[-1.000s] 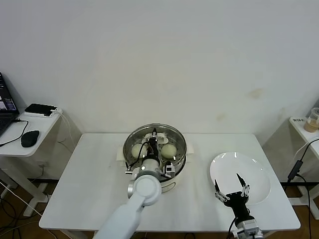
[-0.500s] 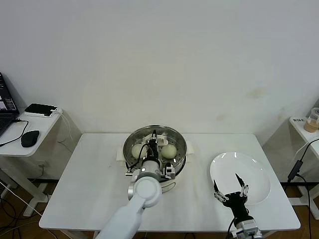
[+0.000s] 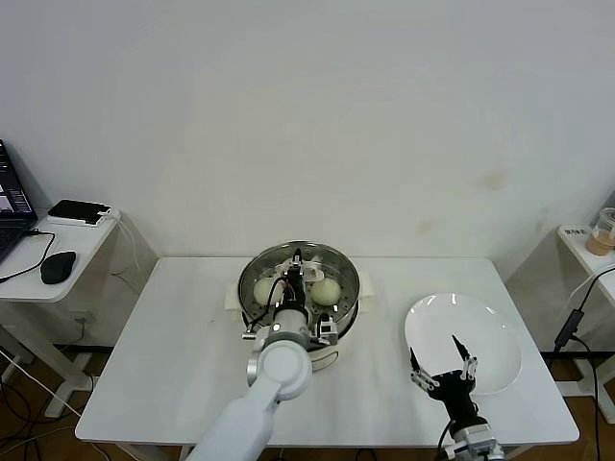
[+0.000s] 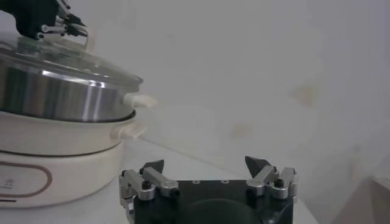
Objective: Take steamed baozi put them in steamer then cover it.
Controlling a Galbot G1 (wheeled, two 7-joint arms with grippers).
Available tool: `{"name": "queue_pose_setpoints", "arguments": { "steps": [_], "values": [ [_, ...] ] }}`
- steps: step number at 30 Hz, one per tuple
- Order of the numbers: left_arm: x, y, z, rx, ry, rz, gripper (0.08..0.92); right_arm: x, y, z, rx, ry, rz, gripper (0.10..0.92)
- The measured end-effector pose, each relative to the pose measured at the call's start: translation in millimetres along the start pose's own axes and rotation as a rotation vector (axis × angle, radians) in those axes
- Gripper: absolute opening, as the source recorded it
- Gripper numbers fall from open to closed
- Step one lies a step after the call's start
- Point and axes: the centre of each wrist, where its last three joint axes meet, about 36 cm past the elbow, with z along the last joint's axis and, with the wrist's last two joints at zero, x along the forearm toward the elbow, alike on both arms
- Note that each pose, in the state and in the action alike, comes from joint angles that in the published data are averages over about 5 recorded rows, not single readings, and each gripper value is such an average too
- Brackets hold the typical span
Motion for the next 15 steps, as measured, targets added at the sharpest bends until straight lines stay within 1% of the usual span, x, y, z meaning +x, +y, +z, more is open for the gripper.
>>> {"name": "queue_pose_setpoints", "arguments": {
  "steps": [8, 15],
  "values": [
    [12.6, 4.5, 3.7, 0.011, -0.018, -0.012, 0.519, 1.7, 1.4, 0.5, 0.001, 0.005, -0.002, 0.823],
    [32.3, 10.9, 15.5, 0.023, -0.049, -0.031, 0.719, 4.6, 1.7, 1.4, 0.004, 0.014, -0.002, 0.823]
  ]
}}
